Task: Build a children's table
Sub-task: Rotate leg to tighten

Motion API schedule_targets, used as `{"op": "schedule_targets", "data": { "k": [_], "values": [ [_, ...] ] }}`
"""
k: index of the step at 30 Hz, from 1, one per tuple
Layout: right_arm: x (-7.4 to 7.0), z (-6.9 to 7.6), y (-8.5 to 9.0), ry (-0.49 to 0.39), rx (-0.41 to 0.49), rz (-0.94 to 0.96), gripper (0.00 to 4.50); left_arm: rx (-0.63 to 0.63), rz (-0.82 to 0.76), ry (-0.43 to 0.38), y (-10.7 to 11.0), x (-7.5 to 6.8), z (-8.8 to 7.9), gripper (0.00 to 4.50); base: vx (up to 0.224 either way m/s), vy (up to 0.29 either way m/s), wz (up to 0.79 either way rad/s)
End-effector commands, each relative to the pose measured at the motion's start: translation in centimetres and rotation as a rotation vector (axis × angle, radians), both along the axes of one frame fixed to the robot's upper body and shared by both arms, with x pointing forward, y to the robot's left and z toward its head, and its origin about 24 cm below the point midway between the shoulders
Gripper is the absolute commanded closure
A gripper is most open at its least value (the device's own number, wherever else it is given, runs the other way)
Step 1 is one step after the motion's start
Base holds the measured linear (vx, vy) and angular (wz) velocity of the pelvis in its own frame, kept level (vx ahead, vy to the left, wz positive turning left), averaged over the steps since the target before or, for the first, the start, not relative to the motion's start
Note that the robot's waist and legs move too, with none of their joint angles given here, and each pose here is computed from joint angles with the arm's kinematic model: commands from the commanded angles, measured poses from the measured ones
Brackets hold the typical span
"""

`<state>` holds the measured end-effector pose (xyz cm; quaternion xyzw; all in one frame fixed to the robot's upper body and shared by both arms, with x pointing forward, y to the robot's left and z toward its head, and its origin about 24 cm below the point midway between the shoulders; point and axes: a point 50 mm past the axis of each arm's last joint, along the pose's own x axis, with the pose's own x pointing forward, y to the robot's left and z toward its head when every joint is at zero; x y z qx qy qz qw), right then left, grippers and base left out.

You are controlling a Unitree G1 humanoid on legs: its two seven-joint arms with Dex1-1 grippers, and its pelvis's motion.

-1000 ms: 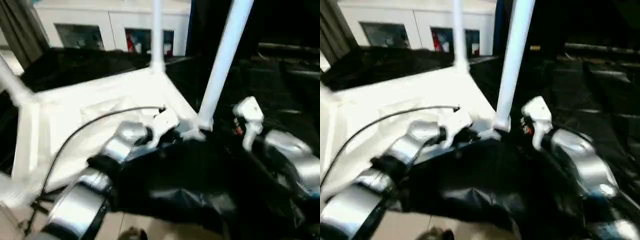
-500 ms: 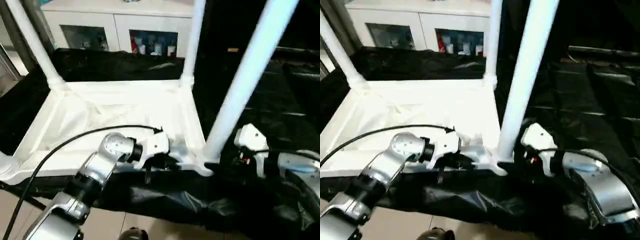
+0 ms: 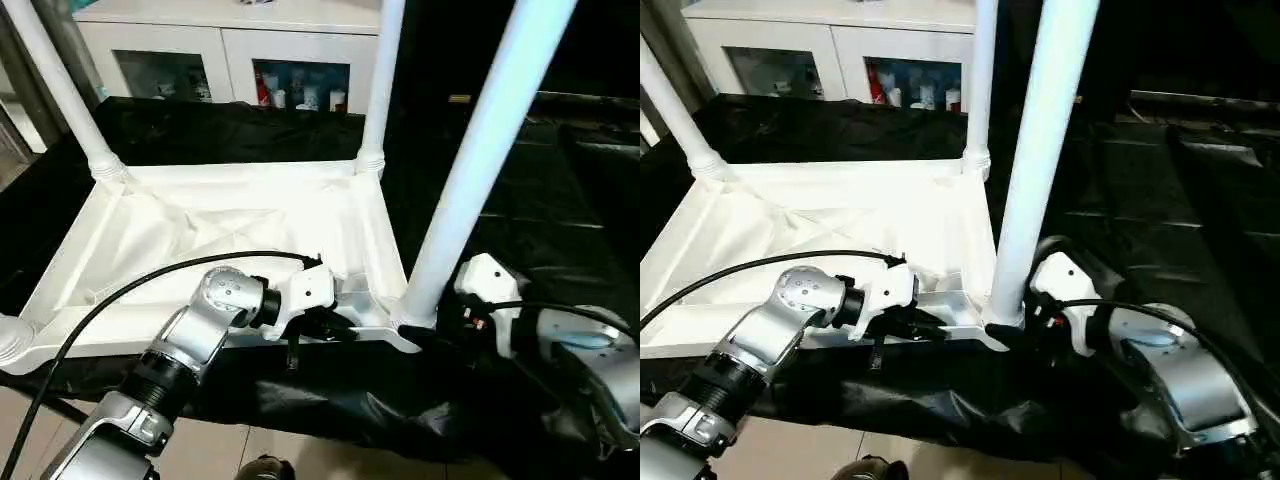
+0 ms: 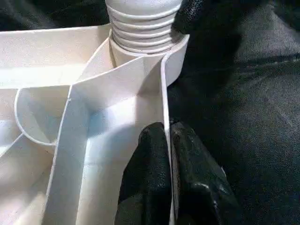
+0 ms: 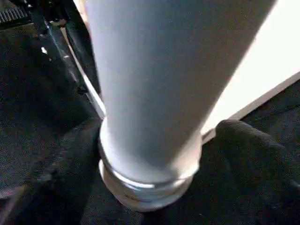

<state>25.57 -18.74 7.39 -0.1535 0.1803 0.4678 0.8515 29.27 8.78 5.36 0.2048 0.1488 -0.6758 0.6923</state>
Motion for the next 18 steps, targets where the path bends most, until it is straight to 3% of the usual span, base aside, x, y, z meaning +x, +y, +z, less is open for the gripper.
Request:
{"op": "schedule_targets", "data": {
  "k": [1,12,18],
  "values": [
    [0.7,0.2,-0.6,-0.025,-0.024,-0.042,0.70,-0.042,-0.073,-0.036,-0.9,-0.4,1.3,4.50,0.000,0.000,0.00],
    [1.3,-0.9,-0.5,-0.030,0.037,-0.154,1.61,-0.041,0.003,-0.044,-0.6,0.4,1.4,4.50,0.000,0.000,0.00],
    [2.3,-3.6,-0.7,-0.021,0.123,-0.514,1.73,-0.055,0.255,-0.041,-1.3,2.6,0.9,4.50,0.000,0.000,0.00]
  ]
}}
